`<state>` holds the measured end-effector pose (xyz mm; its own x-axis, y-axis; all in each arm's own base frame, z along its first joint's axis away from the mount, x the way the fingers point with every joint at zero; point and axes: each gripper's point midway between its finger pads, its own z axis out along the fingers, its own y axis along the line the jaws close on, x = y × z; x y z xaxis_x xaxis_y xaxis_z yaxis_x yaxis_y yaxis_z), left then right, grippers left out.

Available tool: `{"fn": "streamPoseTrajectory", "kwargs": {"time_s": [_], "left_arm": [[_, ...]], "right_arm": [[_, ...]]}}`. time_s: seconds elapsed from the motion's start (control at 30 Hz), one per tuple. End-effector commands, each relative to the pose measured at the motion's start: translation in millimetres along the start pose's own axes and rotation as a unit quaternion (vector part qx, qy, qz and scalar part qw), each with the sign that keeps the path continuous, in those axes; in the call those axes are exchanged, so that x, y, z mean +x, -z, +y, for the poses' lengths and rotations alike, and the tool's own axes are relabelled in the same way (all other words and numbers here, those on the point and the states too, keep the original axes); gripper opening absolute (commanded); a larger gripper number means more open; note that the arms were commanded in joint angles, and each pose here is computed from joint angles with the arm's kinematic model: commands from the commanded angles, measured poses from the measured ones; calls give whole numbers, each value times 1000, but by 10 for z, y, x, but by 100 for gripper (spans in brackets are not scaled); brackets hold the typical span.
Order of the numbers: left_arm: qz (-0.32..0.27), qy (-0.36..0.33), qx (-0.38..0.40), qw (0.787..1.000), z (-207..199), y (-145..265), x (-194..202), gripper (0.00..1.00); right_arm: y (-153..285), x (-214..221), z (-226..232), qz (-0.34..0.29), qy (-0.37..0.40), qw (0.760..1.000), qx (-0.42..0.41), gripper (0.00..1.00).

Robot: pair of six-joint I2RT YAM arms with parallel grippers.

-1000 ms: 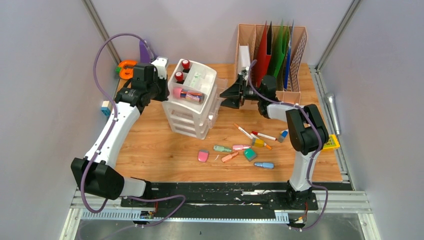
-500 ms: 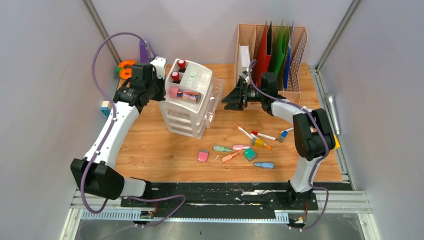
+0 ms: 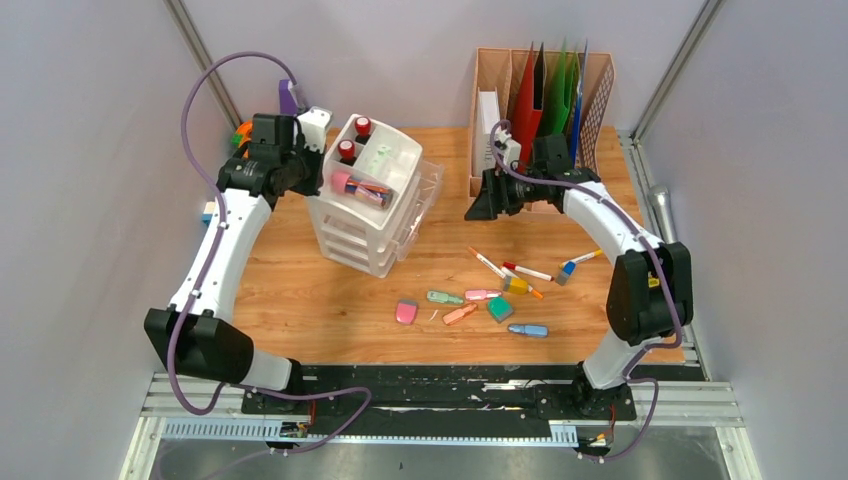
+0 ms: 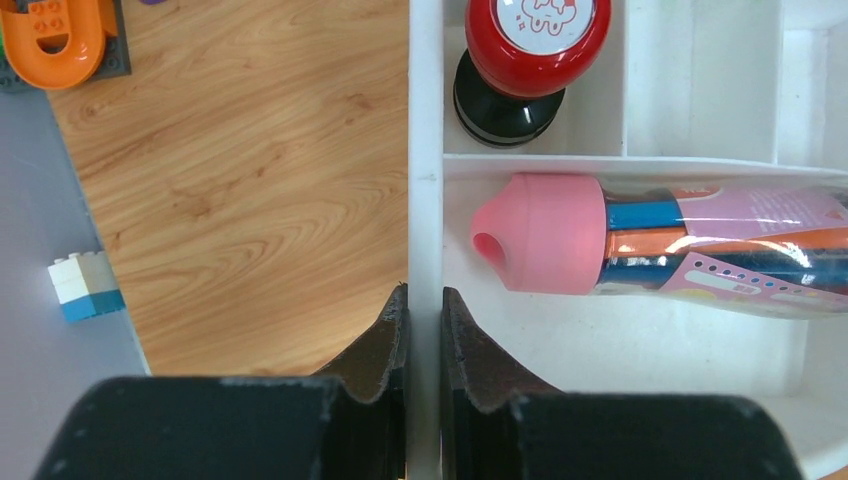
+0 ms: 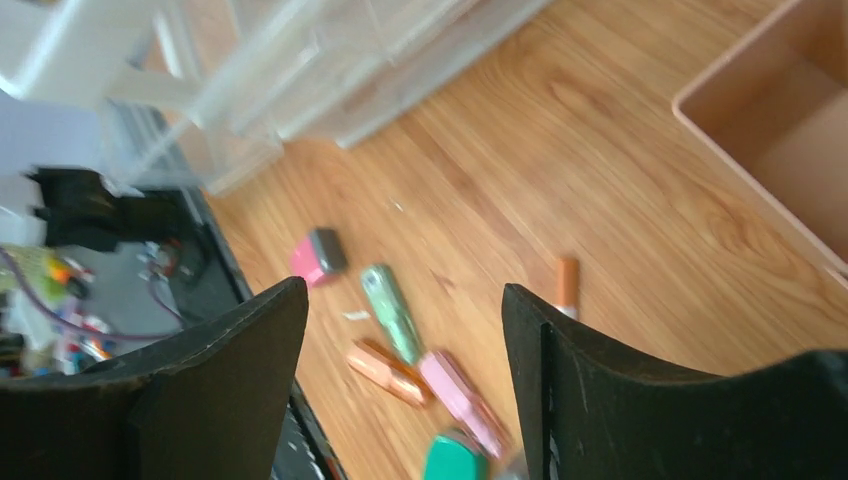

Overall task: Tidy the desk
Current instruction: Pick up the stationery from the center of the board.

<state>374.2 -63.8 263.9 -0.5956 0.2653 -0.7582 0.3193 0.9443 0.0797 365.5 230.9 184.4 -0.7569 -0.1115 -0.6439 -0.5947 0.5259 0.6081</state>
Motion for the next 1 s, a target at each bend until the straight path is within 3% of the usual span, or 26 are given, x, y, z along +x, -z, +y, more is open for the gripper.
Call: {"fn": "streamPoseTrajectory", "kwargs": {"time_s": [0.0,0.2,0.27,0.37,0.6,0.7,0.87,0.97], "left_arm": [[7,-56,2,998,90,88,-51,0],[31,-56,11,998,104,-15,43,7],[32,-56,13,998,109,-34,45,16],[33,-55,12,998,124,-64,32,36],[27,-50,-3,998,186,-73,-29,67],[19,-44,-12,999,216,-31,-82,74],[-16,-35,-29,999,259,110,-239,96],[-30,-32,-37,998,285,184,-308,99]], "right_arm": [[284,380,-147,79,122,987,71,71],[570,744,-76,138,184,969,93,71],[631,857,-73,157,205,960,106,71],[634,979,-108,171,215,953,124,71],[337,1029,-373,186,232,938,180,66],[185,1041,-435,197,231,936,180,62],[-14,1191,-211,217,264,931,128,62],[-88,1361,-110,240,295,919,108,62]]}}
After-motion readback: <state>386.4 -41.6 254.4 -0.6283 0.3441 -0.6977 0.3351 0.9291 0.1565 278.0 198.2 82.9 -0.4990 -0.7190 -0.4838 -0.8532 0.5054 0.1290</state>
